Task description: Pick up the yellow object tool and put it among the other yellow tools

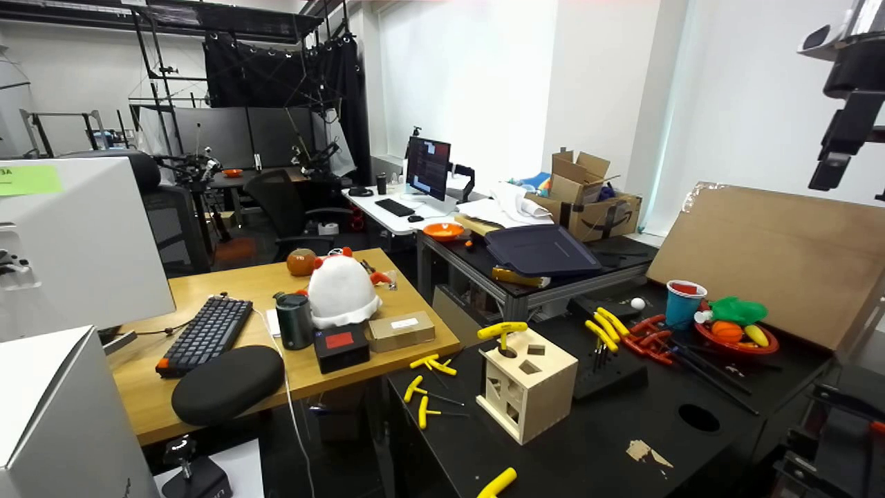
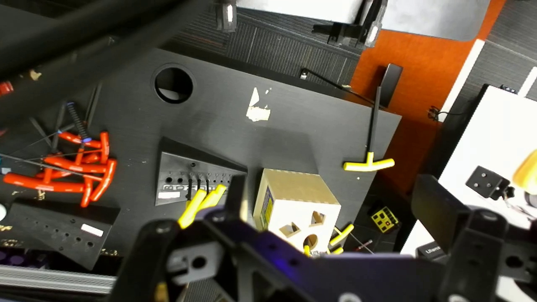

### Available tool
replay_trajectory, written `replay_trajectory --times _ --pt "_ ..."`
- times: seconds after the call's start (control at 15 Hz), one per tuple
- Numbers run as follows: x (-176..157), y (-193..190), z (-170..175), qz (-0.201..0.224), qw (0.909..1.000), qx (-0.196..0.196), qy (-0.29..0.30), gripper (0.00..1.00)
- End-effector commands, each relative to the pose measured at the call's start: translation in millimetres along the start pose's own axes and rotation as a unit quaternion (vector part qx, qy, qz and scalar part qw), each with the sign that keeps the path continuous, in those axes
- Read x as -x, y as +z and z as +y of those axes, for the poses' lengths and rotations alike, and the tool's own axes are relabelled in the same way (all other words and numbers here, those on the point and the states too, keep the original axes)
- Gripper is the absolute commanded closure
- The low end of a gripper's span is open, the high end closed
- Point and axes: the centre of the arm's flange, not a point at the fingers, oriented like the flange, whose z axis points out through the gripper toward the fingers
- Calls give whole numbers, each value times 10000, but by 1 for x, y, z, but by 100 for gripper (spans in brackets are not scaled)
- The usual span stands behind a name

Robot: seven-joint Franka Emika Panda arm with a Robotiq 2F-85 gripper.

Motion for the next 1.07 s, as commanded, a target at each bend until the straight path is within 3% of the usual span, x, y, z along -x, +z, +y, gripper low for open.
replay_trajectory --times 0.0,0.4,0.67,1.0 --pt "-18 34 -7 -78 9998 -129 -100 0" --pt "-71 95 -42 197 9996 60 -198 0" --pt "-106 144 -72 422 9966 486 -518 0" --pt "-130 208 -101 435 9917 566 -1073 0"
